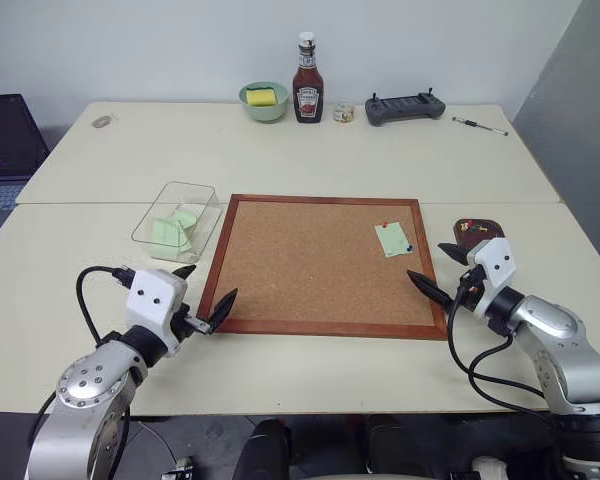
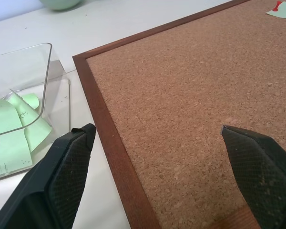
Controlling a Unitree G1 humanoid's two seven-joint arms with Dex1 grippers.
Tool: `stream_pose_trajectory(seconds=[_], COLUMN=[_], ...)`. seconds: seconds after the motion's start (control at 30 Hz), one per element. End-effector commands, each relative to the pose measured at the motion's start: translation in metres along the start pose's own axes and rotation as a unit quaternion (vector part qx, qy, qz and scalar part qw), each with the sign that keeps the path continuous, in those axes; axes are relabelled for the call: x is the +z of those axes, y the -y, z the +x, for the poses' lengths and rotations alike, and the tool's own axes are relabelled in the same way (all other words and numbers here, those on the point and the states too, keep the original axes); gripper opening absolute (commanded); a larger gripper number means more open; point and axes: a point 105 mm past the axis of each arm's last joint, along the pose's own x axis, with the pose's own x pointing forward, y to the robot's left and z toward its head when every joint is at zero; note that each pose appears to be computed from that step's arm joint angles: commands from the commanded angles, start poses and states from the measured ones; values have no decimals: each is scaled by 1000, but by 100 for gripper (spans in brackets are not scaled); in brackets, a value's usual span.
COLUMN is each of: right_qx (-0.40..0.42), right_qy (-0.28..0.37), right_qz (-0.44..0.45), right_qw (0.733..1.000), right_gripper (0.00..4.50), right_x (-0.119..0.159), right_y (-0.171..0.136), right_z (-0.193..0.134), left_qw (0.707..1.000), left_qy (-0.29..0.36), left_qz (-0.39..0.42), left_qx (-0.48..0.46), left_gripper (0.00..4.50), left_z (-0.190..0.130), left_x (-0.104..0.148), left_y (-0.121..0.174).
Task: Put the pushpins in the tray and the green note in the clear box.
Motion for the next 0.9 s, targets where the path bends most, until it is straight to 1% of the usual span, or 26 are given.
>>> stream_pose_trajectory(seconds=[0.03,0.1,0.2,0.27,0.5,0.57,0.6,0.67,0.7,0.77,0.83,0.9], right_qx=[-3,0,2,3,16,22,24,27,28,31,32,33], right_qy=[22,22,21,22,32,35,36,37,37,37,37,37], right_qz=[-13,-11,-10,-10,-2,0,0,0,0,0,1,2], right_qw=[1000,1000,1000,1000,999,999,999,999,999,999,999,999], right_gripper=[450,450,450,450,450,450,450,450,450,450,450,450], right_x=[12,12,11,11,16,19,20,20,20,21,20,20], right_y=[3,2,2,1,-4,-6,-7,-8,-9,-12,-14,-16], right_z=[0,0,0,1,2,1,1,0,-1,-2,-3,-4], left_qw=[1000,1000,1000,1000,998,997,997,996,995,994,992,990], left_qy=[26,21,26,16,59,72,75,75,75,72,68,65], left_qz=[11,19,9,6,5,7,7,7,7,13,17,20], left_qx=[-2,4,4,-2,-16,-21,-28,-47,-58,-82,-103,-121], left_gripper=[446,446,446,446,446,411,403,354,342,297,267,227], left_z=[-2,-1,-1,-1,1,3,4,7,9,14,18,21], left_x=[15,15,17,15,33,38,40,41,41,42,43,42], left_y=[-2,-3,-4,-3,-8,-9,-8,-3,0,9,17,24])
